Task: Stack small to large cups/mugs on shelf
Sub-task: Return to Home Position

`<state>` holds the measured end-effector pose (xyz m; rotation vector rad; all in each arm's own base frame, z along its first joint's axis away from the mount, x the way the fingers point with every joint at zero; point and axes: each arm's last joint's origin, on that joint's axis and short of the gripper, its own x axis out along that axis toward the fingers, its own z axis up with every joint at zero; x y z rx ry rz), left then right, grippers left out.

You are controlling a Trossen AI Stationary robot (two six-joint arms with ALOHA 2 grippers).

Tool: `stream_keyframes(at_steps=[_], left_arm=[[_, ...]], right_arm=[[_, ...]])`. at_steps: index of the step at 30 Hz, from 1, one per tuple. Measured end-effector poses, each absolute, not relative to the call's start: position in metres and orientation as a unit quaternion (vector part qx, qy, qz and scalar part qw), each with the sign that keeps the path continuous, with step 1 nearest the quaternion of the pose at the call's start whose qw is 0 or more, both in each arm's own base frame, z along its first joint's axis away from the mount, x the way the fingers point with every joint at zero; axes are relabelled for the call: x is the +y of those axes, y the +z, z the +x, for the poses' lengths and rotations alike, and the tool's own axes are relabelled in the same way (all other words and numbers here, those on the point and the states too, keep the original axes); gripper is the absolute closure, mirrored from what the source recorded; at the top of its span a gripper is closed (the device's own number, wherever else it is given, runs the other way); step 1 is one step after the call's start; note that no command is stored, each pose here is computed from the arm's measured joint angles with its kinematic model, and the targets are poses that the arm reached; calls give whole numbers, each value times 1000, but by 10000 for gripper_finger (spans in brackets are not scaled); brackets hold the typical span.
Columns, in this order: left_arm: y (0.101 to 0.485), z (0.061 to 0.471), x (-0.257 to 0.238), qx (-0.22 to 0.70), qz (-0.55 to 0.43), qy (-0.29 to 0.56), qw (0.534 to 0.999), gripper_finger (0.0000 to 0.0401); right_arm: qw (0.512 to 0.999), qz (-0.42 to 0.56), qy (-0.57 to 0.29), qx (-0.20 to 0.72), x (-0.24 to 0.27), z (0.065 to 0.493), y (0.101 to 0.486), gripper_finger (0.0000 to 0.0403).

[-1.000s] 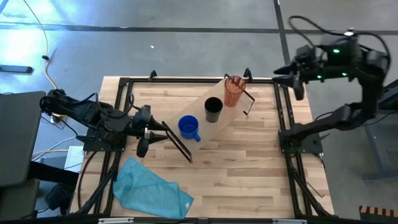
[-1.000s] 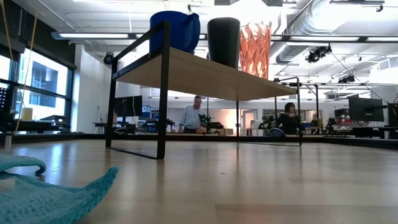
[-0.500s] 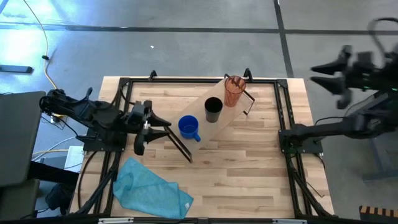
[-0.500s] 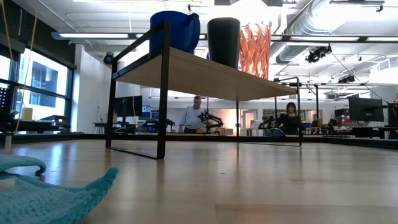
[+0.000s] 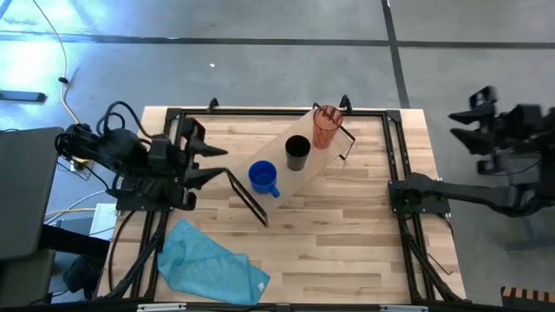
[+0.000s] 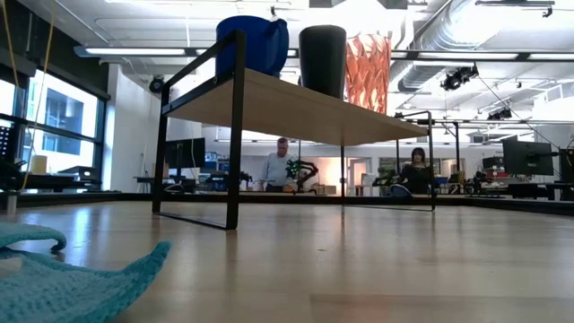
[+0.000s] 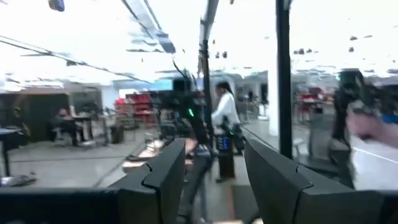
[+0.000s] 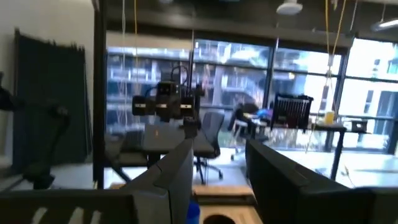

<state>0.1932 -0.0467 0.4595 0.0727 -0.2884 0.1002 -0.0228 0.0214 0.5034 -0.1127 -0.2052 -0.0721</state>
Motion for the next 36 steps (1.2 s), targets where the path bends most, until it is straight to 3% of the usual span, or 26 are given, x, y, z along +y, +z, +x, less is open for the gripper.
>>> stream_keyframes(at_steps=[7,13,19,23,28,32,36], left_arm=[[461,191,-40,-145,3,156,977,245],[453,200,-42,-122,-58,150,979,245],[434,213,-47,-53,-80,127,987,245],[418,224,-49,6,-46,164,985,245],[408,229,-48,24,-47,221,974,245],[408,225,-58,-60,28,187,980,245],[396,199,-54,-208,76,160,962,245]], right_arm=[[974,-30,-65,-214,4,10,442,263],[942,84,-71,-316,-12,37,408,263],[938,224,-36,-262,-24,67,362,263],[917,339,-42,-205,-33,86,321,263],[941,228,10,-249,-29,90,310,263],[935,96,61,-335,-18,81,323,263],[931,46,68,-357,-14,78,327,263]])
